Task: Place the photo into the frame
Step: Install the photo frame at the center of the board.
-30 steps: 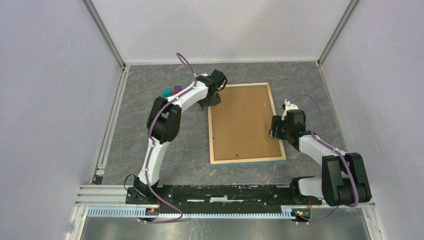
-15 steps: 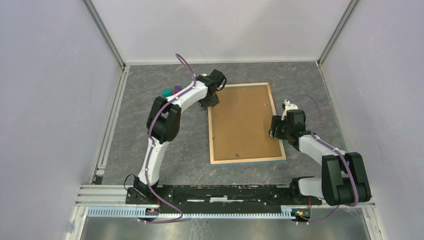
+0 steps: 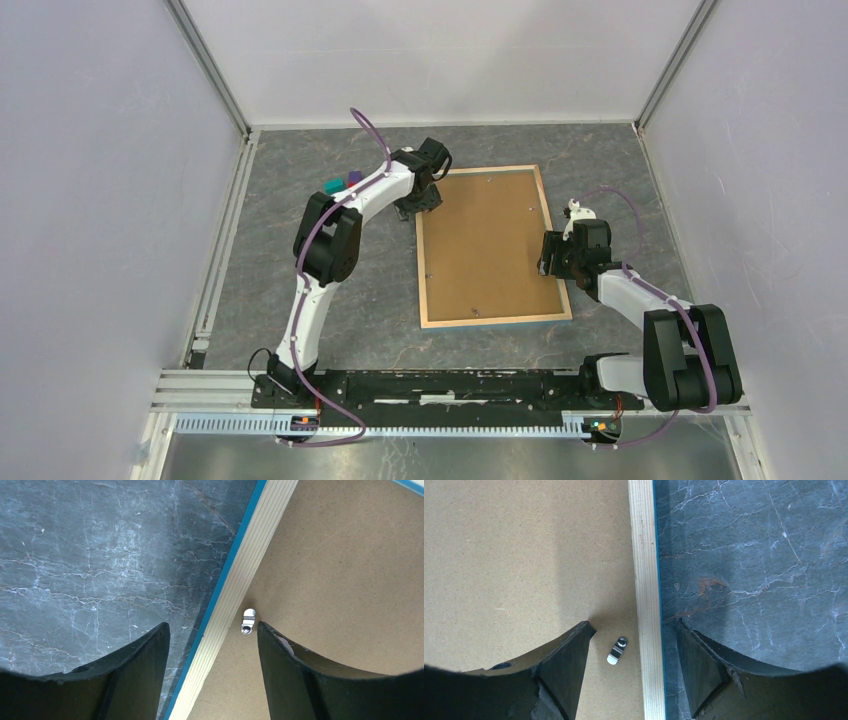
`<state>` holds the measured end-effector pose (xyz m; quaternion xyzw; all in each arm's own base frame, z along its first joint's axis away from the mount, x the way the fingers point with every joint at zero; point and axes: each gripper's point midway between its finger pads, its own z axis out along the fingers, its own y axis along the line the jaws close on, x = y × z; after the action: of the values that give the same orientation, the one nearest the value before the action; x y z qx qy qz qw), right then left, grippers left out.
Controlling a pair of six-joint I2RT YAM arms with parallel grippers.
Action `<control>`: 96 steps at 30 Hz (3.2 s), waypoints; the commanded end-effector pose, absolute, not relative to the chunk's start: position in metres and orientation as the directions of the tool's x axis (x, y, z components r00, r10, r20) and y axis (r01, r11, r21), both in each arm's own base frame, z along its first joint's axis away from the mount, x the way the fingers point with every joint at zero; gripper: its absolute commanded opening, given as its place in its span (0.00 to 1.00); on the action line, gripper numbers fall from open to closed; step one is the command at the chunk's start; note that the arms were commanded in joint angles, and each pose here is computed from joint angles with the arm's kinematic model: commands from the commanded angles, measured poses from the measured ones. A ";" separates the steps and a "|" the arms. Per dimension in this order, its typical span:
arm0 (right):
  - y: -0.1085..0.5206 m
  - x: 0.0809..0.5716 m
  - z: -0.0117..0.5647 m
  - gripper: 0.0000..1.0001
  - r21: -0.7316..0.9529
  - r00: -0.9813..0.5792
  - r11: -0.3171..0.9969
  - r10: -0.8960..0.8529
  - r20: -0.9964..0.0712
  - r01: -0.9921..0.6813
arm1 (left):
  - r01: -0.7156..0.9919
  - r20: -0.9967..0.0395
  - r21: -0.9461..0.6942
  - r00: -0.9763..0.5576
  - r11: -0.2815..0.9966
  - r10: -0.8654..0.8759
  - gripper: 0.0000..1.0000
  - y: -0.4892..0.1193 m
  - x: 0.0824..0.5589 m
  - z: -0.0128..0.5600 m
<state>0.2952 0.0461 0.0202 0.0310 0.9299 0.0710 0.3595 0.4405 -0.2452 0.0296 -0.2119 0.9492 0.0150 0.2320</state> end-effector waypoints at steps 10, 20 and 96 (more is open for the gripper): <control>0.045 0.285 0.009 0.70 0.139 -0.777 0.990 0.086 -0.623 -0.001 | -0.483 -0.443 -0.068 -0.769 0.873 -0.460 0.56 -0.230 0.444 0.015; 0.044 0.285 0.010 0.70 0.136 -0.775 0.991 0.085 -0.626 -0.002 | -0.483 -0.441 -0.067 -0.770 0.873 -0.460 0.35 -0.228 0.442 0.017; 0.047 0.285 0.011 0.70 0.145 -0.775 0.989 0.084 -0.626 -0.010 | -0.163 -0.452 -0.124 -0.869 0.979 -0.202 0.36 -0.234 0.454 0.021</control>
<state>0.2951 0.0473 0.0203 0.0266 0.9299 0.0738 0.3593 0.4534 -0.2411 0.0327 -0.1046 0.9607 -0.0783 0.2448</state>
